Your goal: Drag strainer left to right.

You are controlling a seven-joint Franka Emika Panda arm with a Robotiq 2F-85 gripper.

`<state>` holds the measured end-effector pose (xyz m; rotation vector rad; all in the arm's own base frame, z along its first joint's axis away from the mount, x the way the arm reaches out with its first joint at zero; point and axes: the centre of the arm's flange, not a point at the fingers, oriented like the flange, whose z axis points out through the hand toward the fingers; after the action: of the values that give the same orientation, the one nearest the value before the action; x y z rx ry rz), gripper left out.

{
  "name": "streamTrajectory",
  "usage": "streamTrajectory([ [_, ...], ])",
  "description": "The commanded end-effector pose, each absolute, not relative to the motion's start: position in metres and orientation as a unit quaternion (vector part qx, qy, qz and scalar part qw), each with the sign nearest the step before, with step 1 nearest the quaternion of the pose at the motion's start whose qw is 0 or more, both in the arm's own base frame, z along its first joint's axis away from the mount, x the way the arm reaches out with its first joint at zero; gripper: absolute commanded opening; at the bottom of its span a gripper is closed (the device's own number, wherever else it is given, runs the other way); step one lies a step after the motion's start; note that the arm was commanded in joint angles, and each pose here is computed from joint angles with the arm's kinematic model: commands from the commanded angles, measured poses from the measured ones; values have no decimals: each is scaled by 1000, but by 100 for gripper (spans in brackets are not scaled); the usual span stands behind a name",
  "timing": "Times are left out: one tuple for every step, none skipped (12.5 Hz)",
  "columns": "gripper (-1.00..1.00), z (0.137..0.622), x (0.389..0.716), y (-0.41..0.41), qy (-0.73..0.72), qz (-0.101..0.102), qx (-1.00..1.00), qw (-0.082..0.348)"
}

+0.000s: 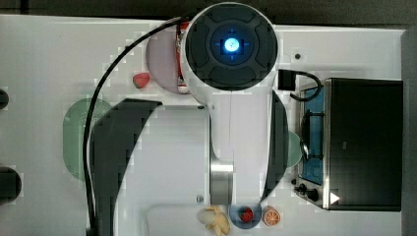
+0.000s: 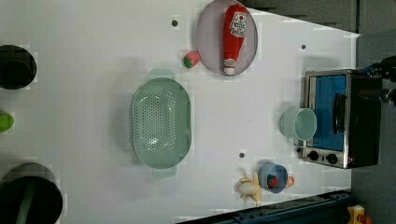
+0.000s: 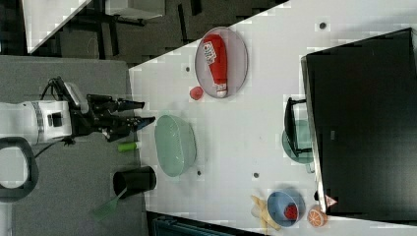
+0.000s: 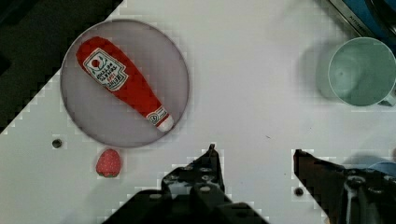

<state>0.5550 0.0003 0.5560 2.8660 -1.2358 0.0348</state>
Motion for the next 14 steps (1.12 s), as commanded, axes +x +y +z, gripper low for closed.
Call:
streamTrajectory([
  [59,638,409,-38,-426,9,905,-5],
  [81,639,409,-38,-426,12,905,-6],
  [99,638,409,-38,-426,11,905,-6],
  [100,638,412,-33,-422,13,907,-9],
  [100,636,415,-19,-411,12,911,-12],
  [100,631,419,1,-396,6,918,-13],
  [100,622,425,27,-382,-1,924,-9],
  [100,612,431,55,-377,-5,926,1],
  [100,600,437,83,-385,-8,923,13],
  [100,586,441,112,-402,-10,915,24],
  [100,570,445,141,-425,-11,904,33],
  [100,553,447,170,-449,-12,892,40],
  [100,535,449,199,-471,-12,881,45],
  [100,514,450,226,-491,-14,870,47],
])
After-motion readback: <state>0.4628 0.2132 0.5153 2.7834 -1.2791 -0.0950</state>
